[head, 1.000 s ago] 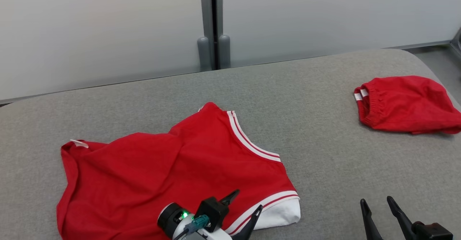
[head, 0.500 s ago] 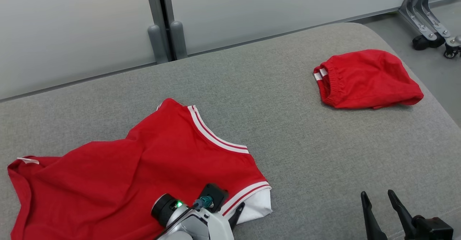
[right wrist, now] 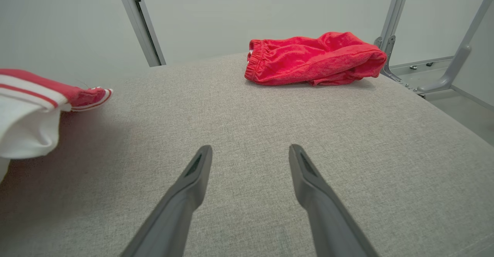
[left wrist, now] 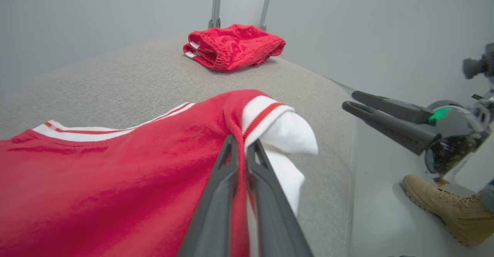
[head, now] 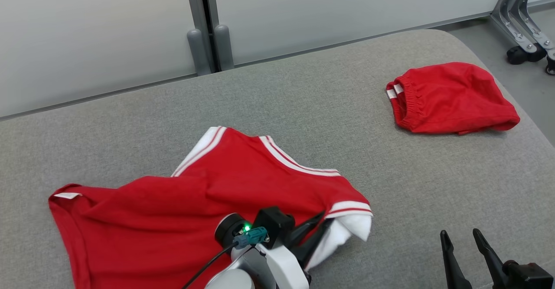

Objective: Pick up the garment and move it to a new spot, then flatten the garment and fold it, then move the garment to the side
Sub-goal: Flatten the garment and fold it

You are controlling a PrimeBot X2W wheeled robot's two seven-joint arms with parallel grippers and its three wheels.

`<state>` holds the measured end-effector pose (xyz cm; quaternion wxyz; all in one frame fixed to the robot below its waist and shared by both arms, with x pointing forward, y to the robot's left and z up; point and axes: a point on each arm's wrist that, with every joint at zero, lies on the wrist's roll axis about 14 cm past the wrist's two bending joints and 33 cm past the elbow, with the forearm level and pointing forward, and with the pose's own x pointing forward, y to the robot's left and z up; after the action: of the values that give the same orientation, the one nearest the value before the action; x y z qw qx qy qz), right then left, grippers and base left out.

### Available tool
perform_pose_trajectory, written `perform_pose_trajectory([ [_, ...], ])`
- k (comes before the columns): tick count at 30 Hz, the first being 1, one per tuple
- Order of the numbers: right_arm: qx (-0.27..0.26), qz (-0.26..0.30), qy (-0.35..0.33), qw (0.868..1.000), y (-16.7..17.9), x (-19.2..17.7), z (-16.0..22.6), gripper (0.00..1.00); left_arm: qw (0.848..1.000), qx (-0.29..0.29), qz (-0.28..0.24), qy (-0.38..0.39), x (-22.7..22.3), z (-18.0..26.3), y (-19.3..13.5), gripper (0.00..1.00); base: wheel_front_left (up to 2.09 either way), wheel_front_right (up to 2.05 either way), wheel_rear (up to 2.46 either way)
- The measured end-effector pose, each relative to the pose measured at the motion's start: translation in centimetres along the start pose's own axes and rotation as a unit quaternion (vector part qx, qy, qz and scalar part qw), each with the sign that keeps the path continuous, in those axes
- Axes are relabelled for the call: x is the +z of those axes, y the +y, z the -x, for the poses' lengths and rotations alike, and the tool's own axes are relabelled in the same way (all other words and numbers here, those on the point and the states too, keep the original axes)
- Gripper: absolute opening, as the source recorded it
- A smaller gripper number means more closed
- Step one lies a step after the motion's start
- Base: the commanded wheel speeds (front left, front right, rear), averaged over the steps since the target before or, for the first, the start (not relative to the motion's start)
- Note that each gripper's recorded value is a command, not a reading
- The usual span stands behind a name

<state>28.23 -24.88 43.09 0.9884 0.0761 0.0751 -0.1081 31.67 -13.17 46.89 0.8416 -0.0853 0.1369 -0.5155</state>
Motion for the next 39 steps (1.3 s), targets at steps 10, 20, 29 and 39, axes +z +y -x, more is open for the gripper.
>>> perform_pose_trajectory([
  [10, 0.0, 0.005, 0.006, 1.0, 0.0, -0.3, -0.1, 1.0, 0.993, -0.077, 0.09, 0.001, 1.2, 2.8, -3.6, 0.0, 0.0, 0.0, 0.0],
  [20, -0.011, 0.008, 0.017, 1.0, -0.5, -0.7, -0.4, 1.0, 0.978, -0.072, 0.19, 0.055, -1.7, 1.4, -2.2, 0.0, 0.0, 0.0, 0.0],
  [29, -0.017, 0.01, 0.025, 0.999, -0.8, -1.0, -0.6, 1.0, 0.988, 0.053, 0.14, 0.044, -3.1, 0.0, 6.5, 1.0, 0.0, 0.0, 0.0],
  [39, -0.006, 0.011, 0.024, 1.0, -0.2, -1.0, -1.2, 1.0, 0.987, 0.129, 0.09, -0.015, -1.4, 0.7, 10.6, 1.0, 0.0, 0.0, 0.0],
])
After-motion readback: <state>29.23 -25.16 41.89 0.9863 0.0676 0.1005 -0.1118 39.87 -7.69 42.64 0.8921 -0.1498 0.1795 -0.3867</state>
